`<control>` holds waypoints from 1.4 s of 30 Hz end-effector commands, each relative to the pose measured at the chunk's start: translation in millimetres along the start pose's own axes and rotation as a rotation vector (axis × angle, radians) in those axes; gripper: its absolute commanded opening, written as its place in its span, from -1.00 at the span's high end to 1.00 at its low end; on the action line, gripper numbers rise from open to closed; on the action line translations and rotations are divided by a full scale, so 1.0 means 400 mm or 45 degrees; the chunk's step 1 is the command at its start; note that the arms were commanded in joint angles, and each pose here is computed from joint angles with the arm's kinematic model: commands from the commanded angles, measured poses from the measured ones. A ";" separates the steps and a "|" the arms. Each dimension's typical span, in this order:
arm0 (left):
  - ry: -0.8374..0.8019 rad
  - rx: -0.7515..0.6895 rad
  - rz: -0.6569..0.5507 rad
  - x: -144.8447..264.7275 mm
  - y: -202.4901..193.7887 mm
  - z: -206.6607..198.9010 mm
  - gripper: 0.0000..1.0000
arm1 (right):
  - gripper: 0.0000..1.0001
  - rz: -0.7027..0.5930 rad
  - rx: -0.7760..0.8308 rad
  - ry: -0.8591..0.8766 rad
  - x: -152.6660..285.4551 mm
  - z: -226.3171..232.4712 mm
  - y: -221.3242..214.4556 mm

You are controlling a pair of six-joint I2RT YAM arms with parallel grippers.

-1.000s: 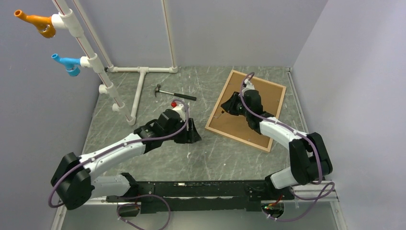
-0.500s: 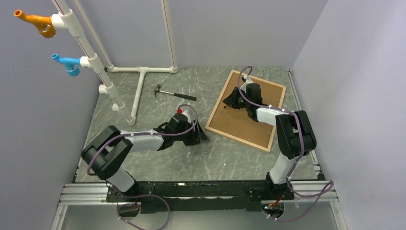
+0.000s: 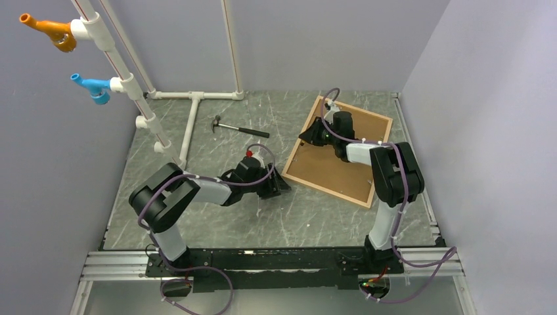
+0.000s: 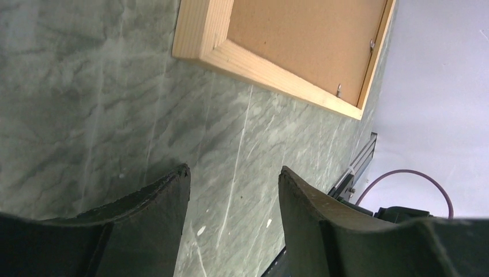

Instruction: Take the photo out of the frame

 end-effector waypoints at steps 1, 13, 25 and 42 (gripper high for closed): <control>-0.032 -0.009 -0.061 -0.029 0.038 -0.031 -0.22 | 1.00 -0.085 0.030 0.095 -0.033 0.012 0.052; 0.030 -0.016 -0.085 -0.059 0.079 -0.016 -0.10 | 1.00 -0.025 0.019 0.156 -0.031 0.020 0.012; -0.049 0.009 -0.100 -0.089 0.111 -0.022 0.14 | 1.00 0.081 -0.005 0.223 -0.020 0.031 -0.039; -0.011 0.086 -0.133 -0.108 0.121 0.006 0.17 | 1.00 0.254 -0.085 0.197 0.001 0.026 -0.102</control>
Point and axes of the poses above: each gripper's point midway between its finger pads, its own x axis back along the fingers, its own z axis along the line the jaws close on, y = z × x, the point moved 4 cm from there along x, back along the fingers, and after that the axes turned 13 degrees about x, right-handed, at the moved point
